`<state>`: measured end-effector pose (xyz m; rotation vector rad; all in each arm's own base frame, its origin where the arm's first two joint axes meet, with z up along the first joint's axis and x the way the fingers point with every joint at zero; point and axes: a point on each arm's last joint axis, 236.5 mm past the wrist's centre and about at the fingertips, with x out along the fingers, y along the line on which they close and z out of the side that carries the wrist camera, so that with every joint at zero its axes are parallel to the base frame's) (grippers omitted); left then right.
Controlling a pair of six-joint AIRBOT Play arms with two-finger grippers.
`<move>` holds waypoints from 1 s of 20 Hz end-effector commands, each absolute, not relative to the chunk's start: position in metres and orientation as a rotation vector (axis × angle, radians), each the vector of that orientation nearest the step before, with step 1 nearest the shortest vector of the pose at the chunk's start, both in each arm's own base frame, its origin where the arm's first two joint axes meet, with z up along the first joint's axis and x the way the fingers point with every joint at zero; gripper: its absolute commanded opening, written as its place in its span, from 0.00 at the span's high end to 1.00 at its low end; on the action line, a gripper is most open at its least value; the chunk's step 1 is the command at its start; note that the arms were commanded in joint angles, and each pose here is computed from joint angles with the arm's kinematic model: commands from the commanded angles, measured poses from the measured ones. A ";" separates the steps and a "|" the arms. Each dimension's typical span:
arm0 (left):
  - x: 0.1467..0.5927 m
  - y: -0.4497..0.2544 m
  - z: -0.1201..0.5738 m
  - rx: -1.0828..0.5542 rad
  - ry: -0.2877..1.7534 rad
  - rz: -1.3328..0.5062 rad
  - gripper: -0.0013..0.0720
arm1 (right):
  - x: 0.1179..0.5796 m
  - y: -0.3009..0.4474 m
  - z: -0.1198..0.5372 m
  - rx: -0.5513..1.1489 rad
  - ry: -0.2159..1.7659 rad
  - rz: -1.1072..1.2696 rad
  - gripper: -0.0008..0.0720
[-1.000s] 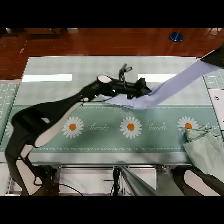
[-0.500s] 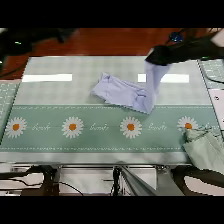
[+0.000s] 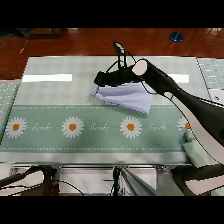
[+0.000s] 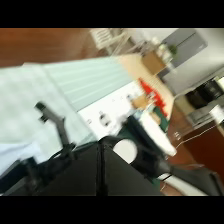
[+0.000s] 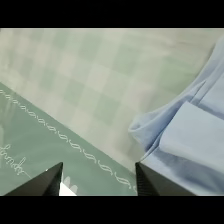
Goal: Fold the shirts.
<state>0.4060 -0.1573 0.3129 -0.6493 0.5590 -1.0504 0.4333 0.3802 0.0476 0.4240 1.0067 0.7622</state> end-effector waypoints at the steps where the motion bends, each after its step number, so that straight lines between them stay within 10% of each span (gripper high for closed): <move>1: 0.404 -0.162 0.275 -0.542 0.667 -0.995 0.94 | 0.433 0.354 0.091 0.464 0.982 0.782 0.25; 8: 0.412 -0.124 0.187 -0.291 0.891 -0.781 0.92 | 0.434 0.022 0.170 0.064 0.891 0.128 0.25; 11: 0.413 -0.097 0.150 -0.259 1.030 -0.644 0.29 | 0.367 -0.092 0.108 -0.008 1.236 -0.125 0.25; 16: 0.413 -0.092 0.135 -0.297 1.092 -0.599 0.24 | 0.346 -0.016 -0.002 0.587 1.368 0.201 0.16; 20: 0.412 -0.092 0.135 -0.297 1.095 -0.601 0.24 | 0.354 0.041 -0.059 0.708 1.359 0.277 0.16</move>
